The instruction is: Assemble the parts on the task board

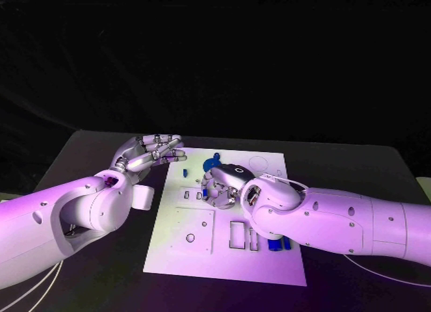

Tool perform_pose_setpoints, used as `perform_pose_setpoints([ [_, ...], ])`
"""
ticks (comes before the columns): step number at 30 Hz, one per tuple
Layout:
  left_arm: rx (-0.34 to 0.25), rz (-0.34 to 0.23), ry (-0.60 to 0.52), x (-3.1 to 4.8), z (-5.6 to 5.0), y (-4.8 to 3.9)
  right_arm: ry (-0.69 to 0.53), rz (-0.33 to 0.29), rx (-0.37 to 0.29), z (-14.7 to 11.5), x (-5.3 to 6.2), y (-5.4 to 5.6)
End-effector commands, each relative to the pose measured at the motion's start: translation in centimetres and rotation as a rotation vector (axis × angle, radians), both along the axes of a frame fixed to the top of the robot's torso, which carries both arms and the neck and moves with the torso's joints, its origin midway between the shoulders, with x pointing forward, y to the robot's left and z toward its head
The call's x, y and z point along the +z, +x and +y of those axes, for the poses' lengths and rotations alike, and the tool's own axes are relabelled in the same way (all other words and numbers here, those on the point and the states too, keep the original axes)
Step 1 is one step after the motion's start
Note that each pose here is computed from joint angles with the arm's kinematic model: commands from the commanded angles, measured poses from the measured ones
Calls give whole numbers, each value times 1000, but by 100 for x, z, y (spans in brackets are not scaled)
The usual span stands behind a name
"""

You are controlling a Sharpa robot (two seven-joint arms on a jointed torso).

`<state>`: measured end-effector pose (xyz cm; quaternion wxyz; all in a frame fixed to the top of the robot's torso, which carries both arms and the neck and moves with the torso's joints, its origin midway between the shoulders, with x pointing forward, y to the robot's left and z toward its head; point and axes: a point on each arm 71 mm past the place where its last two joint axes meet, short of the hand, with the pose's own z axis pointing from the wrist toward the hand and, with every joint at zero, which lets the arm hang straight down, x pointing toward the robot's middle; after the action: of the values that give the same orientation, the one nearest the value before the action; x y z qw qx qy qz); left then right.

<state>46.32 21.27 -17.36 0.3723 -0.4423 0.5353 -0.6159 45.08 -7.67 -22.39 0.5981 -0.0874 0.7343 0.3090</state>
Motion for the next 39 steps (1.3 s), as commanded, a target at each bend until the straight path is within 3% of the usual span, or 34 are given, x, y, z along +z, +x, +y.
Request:
perform_pose_setpoints([
  [1, -15, -4, -9, 12, -18, -6, -50, 33, 11, -18, -82, -15],
  [39, -13, -3, -8, 11, -5, -5, -25, 7, 9, -22, -56, -16],
])
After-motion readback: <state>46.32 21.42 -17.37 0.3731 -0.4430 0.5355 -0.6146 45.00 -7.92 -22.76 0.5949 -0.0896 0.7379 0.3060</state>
